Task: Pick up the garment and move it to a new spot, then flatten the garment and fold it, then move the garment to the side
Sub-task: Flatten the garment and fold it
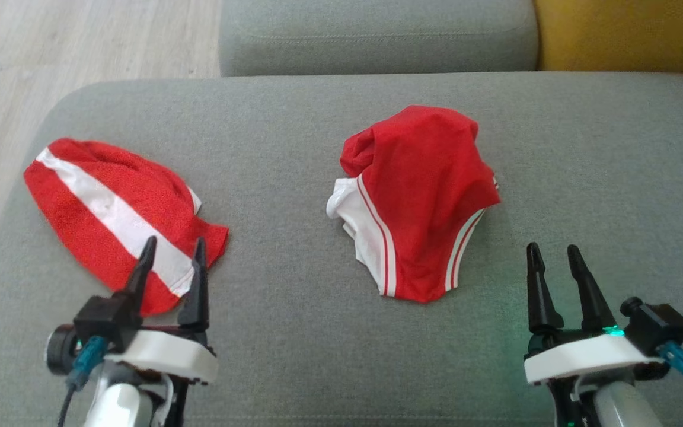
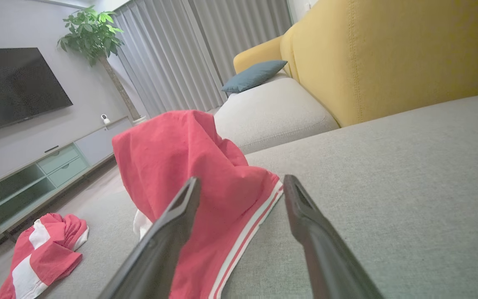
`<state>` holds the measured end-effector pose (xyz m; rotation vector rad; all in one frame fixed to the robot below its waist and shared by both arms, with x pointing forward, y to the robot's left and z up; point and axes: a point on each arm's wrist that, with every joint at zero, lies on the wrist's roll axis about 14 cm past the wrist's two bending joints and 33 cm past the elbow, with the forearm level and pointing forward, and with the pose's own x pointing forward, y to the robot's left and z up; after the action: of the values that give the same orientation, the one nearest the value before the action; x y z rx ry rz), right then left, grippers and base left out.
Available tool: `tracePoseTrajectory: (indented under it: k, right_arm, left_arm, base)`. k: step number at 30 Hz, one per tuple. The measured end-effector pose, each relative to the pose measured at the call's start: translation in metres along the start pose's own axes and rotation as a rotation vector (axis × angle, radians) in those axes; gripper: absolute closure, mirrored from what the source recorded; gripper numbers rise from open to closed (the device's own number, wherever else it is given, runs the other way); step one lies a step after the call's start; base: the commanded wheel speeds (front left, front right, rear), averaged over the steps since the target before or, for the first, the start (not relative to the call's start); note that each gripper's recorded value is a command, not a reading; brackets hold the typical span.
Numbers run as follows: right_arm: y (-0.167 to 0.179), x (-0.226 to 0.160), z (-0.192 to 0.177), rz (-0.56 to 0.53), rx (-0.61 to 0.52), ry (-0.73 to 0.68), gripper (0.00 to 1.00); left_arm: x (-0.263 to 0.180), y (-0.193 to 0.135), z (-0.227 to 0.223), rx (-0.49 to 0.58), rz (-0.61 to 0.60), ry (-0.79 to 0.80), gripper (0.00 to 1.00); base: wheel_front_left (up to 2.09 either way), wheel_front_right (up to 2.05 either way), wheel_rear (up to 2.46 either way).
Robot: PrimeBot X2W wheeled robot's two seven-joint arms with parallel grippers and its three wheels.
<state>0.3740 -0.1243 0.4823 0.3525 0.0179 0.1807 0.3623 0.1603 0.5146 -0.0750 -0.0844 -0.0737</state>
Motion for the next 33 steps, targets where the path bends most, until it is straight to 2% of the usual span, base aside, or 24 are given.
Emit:
tracePoseTrajectory:
  k: [5,16,21,29,30,31,33]
  right_arm:
    - [0.006,0.003,-0.025,0.019,0.005,0.078,0.0]
    - [0.032,0.027,-0.104,0.114,-0.003,0.404,0.0]
    - [0.03,0.031,-0.133,0.116,-0.026,0.529,0.0]
    - [0.033,0.055,-0.141,0.133,-0.042,0.565,0.0]
    - [0.034,0.057,-0.142,0.135,-0.042,0.566,0.68]
    - [0.034,0.058,-0.141,0.138,-0.045,0.565,1.0]
    - [0.028,0.057,-0.14,0.122,-0.048,0.558,1.0]
  left_arm:
    - [0.001,-0.003,-0.008,-0.005,-0.012,0.021,0.0]
    - [0.005,0.017,-0.02,-0.01,0.038,0.056,0.0]
    - [0.003,0.029,-0.027,-0.019,0.077,0.077,0.0]
    - [0.013,0.045,-0.024,-0.033,0.128,0.061,0.0]
    - [0.013,0.048,-0.024,-0.039,0.14,0.06,0.0]
    - [0.013,0.052,-0.024,-0.043,0.15,0.059,0.0]
    - [0.016,0.058,-0.021,-0.044,0.165,0.046,0.0]
  base:
    - [0.0,0.0,0.0]
    - [0.0,0.0,0.0]
    - [0.0,0.0,0.0]
    - [0.0,0.0,0.0]
    - [0.0,0.0,0.0]
    - [0.0,0.0,0.0]
    - [0.0,0.0,0.0]
